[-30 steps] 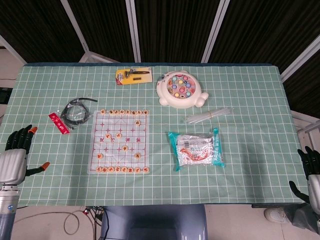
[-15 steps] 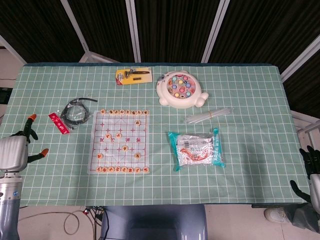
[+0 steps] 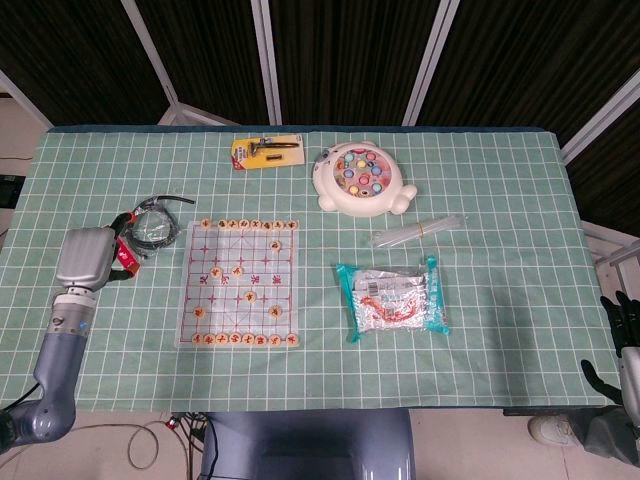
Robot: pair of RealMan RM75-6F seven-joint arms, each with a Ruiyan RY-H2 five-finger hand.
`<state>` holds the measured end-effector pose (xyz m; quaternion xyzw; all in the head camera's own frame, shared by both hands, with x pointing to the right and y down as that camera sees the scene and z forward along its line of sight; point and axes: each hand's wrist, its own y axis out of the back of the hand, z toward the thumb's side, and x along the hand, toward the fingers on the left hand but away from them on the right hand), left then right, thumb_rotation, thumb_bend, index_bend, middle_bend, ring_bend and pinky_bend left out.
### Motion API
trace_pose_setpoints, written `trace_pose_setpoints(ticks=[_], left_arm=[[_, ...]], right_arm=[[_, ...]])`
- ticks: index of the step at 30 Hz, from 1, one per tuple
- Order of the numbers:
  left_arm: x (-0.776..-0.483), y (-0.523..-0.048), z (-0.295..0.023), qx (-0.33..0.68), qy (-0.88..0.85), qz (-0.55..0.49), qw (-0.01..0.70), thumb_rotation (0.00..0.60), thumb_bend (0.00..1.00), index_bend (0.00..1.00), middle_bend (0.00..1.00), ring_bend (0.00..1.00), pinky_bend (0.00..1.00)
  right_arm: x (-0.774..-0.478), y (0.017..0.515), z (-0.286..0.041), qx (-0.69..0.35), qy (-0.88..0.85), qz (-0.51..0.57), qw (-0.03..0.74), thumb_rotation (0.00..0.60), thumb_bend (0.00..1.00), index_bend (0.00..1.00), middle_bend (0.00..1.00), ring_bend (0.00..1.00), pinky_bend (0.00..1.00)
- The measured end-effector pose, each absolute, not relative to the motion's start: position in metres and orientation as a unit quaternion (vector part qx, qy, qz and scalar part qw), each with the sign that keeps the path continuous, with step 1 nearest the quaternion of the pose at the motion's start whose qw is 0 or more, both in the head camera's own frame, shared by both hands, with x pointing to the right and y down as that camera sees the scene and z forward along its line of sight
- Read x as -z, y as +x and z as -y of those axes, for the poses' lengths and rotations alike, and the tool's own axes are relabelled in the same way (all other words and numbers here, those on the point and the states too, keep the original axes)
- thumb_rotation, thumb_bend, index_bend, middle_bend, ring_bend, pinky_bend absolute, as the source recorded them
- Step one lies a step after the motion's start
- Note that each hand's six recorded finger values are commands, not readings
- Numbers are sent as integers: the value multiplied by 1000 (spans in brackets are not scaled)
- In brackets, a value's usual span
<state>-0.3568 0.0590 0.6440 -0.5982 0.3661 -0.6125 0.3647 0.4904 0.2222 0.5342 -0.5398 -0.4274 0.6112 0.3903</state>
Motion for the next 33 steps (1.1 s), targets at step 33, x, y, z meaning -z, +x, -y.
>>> trace_pose_setpoints(ticks=[33], left_arm=[[-741, -309, 31, 689, -557, -325, 330, 600, 203, 386, 954, 892, 973]], right_arm=[[-536, 494, -219, -615, -540, 435, 375, 600, 344, 0, 0, 0, 0]])
